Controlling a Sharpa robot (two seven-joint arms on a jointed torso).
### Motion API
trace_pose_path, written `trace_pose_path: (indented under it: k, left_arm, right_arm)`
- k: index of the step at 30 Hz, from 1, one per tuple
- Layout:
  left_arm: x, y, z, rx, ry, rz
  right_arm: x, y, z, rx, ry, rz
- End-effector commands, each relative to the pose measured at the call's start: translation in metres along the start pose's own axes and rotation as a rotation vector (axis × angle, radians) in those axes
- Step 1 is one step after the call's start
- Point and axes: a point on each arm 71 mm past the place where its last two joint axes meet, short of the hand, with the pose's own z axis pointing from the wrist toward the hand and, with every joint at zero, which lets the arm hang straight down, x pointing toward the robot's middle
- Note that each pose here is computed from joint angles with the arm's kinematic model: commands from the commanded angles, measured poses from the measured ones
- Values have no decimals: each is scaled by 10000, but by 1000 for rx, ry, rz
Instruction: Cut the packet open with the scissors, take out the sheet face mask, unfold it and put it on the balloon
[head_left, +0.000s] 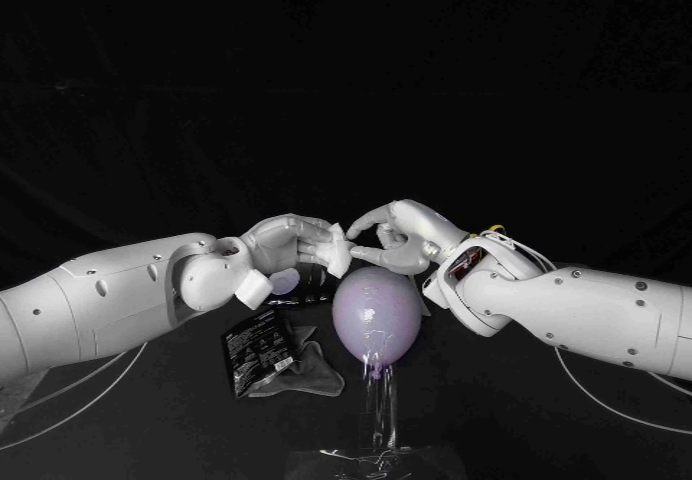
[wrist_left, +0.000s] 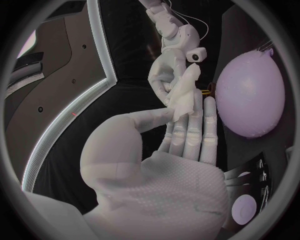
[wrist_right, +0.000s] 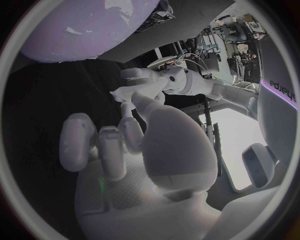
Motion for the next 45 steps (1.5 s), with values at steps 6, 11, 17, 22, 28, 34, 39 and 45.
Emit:
trace_pose_path:
  k: [6, 11, 17, 22, 28, 34, 39, 45]
  left_arm:
    - [33, -31, 10, 25, 26, -18]
    - [28, -30, 11, 24, 23, -18]
    - [18, -30, 7, 23, 18, -18]
    - [21, -28, 9, 21, 21, -18]
    - [22, -27, 8, 19, 23, -18]
    - [9, -26, 2, 17, 21, -18]
    - [-14, -29, -11, 19, 16, -19]
    - [-39, -34, -22, 24, 6, -27]
  right_arm:
    - [60, 26, 8, -4, 56, 14]
    - [65, 44, 0, -12, 60, 23]
    - [57, 63, -12, -22, 48, 39]
    - [47, 71, -13, -26, 29, 53]
    - [30, 71, -18, -27, 6, 63]
    - [14, 61, -33, -22, -5, 64]
    - [-10, 57, -81, -21, -5, 65]
    - [-17, 98, -174, -66, 38, 40]
